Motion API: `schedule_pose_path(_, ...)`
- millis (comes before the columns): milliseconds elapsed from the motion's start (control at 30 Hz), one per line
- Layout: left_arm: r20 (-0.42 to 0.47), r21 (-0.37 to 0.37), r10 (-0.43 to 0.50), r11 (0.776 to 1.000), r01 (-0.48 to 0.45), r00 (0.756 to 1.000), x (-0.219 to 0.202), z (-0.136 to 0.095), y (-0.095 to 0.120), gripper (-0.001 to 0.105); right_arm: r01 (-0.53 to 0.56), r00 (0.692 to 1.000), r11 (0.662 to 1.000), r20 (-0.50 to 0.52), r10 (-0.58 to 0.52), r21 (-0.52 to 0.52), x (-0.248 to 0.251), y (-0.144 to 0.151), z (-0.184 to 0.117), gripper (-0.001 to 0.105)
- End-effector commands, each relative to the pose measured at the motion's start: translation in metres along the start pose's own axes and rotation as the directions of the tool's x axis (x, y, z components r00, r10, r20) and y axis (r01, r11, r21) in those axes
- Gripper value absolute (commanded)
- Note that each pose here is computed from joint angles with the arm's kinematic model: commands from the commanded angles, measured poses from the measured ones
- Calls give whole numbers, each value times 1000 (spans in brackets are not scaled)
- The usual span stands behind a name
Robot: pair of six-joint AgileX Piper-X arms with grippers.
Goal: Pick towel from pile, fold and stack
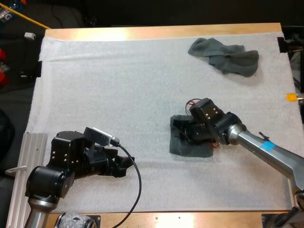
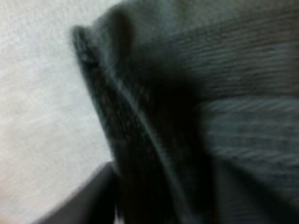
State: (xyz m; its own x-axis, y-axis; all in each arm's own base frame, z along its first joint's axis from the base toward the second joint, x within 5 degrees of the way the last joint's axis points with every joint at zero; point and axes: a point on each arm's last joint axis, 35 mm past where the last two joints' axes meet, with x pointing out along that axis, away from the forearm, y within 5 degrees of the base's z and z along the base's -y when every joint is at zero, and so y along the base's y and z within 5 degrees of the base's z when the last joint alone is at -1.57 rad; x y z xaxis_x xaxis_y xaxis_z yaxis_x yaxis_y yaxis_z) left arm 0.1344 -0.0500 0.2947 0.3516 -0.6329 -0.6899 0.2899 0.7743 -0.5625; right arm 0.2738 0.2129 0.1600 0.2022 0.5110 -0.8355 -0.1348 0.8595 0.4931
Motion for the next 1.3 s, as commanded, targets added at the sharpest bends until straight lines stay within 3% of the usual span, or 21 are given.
schedule_pose_path(0,1,5,-14,1000,14,1000,-1,1,-2,62,-80,997,996,6,81,-27,-4,8,4,72)
schedule_pose_path(267,2,6,-14,1000,14,1000,-1,1,-2,62,-230,971,971,-82,225,-64,-3,19,-1,69)
schedule_pose_path(567,2,6,-14,1000,14,1000,-1,1,-2,62,-273,962,951,-40,270,-144,-33,39,-4,69)
schedule_pose_path(833,4,8,-15,1000,15,1000,-1,1,-2,62,-67,988,961,114,101,-268,-100,43,-18,69)
schedule_pose_path(1100,27,24,-21,1000,20,999,-1,4,-3,62,118,980,931,189,-54,-346,-169,34,-50,69)
schedule_pose_path(1267,32,27,-22,999,21,999,0,5,-2,62,123,977,923,209,-47,-366,-208,28,-75,69)
